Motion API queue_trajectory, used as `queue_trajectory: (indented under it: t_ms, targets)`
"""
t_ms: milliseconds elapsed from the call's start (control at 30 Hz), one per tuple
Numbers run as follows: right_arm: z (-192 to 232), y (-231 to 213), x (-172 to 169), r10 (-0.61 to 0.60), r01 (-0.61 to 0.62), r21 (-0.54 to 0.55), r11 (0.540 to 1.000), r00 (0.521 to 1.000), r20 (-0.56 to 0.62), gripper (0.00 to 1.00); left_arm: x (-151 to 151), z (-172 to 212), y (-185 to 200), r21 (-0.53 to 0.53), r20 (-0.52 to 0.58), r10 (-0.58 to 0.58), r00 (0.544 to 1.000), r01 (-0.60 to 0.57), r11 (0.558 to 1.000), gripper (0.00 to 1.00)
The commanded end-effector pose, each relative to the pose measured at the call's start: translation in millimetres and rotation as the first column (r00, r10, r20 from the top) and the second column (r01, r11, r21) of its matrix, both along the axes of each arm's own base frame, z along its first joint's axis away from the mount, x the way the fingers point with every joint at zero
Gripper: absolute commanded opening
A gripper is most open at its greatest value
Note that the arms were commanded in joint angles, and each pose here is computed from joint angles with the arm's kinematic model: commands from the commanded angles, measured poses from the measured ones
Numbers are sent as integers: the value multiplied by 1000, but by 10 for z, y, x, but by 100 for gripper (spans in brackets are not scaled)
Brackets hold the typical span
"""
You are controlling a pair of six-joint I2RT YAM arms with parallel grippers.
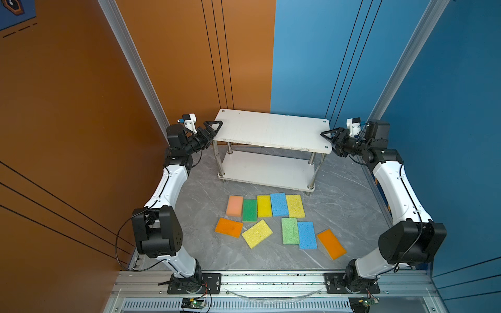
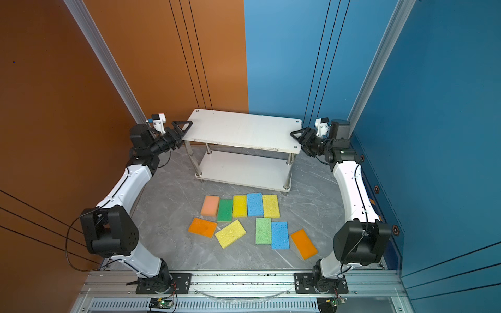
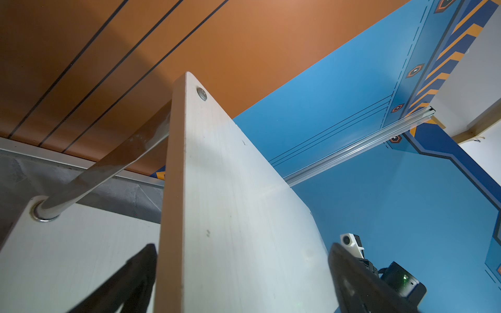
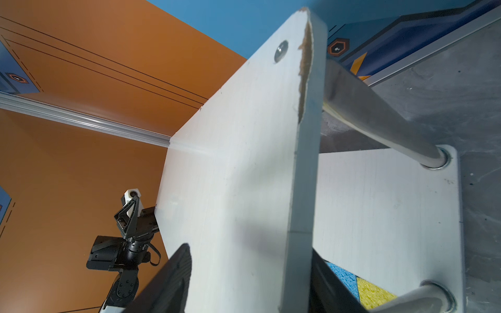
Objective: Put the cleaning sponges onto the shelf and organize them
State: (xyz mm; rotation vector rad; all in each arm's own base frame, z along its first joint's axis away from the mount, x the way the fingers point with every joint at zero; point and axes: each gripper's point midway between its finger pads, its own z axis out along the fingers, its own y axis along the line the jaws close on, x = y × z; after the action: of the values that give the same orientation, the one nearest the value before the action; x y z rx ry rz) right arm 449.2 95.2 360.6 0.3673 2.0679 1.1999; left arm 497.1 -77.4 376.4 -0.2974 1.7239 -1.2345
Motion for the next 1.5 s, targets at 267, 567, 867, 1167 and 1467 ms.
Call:
queue_trajectory:
  t_ms: [267, 567, 867, 1167, 1467]
  targets:
    - [-13, 305, 18, 76, -76, -40, 996, 997, 1, 65, -588, 325, -394, 27, 97, -66, 993, 64, 998, 98]
    - [-24, 480, -74, 104, -104, -62, 993, 995, -6, 65, -861, 278, -366, 16, 91, -52, 994, 51, 999, 98]
    - [-18, 514, -172, 107, -107, -73, 992, 994, -5, 66, -1045, 231, -234, 19, 85, -10, 996, 9, 1000, 98]
    - [-141, 273, -125, 21, -26, -164, 986, 999, -30, 100, -944, -21, 159, 77, 29, 93, 995, -95, 993, 98]
    - [-186, -115, -90, -97, 90, -224, 970, 995, -21, 100, -967, -31, 538, 164, 26, 243, 970, -244, 956, 98]
